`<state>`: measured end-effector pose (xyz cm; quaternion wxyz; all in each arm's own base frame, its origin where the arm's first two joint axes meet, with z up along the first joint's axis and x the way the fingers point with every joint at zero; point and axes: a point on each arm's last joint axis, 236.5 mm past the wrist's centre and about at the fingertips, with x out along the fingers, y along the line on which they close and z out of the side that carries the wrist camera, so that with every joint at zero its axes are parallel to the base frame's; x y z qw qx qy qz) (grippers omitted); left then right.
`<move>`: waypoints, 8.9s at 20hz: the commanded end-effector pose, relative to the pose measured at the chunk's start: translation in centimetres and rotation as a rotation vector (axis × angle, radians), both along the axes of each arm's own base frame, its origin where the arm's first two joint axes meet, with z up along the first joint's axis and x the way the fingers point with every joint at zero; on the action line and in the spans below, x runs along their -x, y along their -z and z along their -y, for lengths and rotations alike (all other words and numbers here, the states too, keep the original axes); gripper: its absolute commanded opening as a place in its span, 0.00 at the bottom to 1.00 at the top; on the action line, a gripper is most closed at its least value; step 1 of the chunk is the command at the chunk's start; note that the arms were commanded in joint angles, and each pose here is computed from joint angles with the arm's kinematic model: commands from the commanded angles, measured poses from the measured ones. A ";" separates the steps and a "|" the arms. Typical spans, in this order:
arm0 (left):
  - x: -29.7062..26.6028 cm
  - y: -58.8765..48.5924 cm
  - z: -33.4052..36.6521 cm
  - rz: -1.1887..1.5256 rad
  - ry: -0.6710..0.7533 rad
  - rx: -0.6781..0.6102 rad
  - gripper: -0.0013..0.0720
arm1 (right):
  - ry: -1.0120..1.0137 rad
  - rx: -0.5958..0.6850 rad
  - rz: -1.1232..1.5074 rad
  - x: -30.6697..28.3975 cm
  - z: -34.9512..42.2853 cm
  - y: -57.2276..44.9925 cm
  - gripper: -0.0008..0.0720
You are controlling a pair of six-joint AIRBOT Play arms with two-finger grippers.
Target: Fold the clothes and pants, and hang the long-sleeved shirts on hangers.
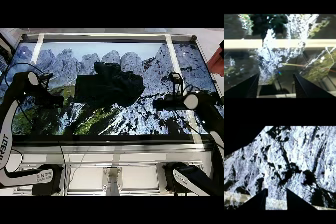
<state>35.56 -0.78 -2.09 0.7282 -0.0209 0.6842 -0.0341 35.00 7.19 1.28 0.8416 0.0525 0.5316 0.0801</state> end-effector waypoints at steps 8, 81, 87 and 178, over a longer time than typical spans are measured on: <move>-6.1 -1.2 8.0 0.231 0.021 0.356 0.70 | -0.043 -0.029 0.038 -9.5 -2.0 0.0 0.40; 7.0 -18.5 -20.9 0.409 -0.486 -0.279 0.05 | -0.148 -0.516 -0.249 -9.1 -20.9 7.6 0.71; 6.8 -18.5 -20.5 0.412 -0.480 -0.261 0.05 | -0.063 -0.575 -0.114 -12.3 -22.8 6.0 0.06; -26.8 4.1 -2.0 0.461 -0.167 0.138 0.68 | 0.545 -0.192 0.045 1.5 21.5 -3.6 0.70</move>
